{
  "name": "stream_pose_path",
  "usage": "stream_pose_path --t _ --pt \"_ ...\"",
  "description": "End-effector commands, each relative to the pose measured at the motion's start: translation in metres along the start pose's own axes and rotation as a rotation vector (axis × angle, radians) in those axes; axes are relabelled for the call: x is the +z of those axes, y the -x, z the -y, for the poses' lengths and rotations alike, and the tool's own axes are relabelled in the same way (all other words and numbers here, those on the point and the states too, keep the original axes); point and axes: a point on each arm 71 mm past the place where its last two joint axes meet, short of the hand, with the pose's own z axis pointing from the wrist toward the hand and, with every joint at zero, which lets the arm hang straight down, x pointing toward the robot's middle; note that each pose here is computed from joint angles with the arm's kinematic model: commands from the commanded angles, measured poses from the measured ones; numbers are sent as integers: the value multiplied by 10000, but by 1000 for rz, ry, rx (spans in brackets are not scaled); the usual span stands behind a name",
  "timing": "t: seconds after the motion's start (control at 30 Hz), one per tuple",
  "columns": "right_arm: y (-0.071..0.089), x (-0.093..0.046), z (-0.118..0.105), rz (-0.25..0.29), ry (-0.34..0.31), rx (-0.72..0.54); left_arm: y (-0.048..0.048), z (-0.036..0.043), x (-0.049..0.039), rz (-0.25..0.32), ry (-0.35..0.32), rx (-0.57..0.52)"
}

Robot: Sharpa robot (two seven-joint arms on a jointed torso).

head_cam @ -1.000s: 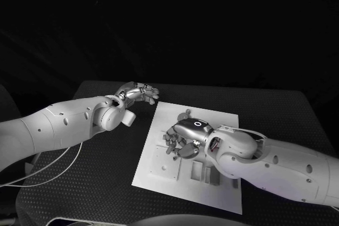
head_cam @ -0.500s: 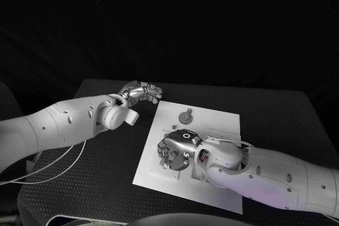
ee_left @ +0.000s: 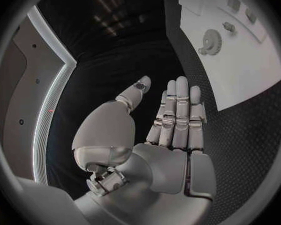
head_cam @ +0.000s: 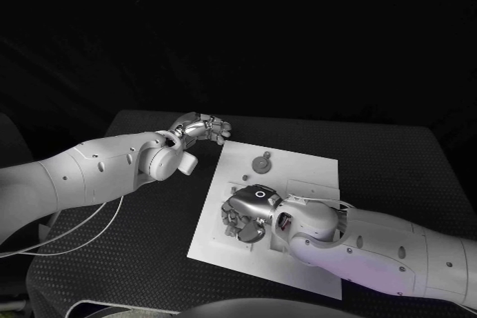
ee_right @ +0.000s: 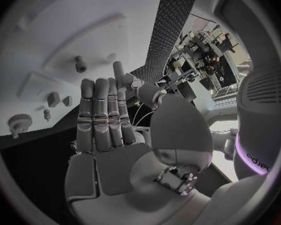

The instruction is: Assemble the parts on the task board

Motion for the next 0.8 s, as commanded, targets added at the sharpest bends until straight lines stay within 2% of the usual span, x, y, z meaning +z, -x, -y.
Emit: stream_pose_path --t 0.03,0.47,0.8 --pt "-33 0 -2 -30 6 -18 -17 16 5 -13 -8 -10" --pt "-73 -9 73 -43 -17 -41 -8 14 0 -12 -7 -9" --pt "-60 -15 93 -15 -32 -67 -1 12 -3 -12 -5 -9"
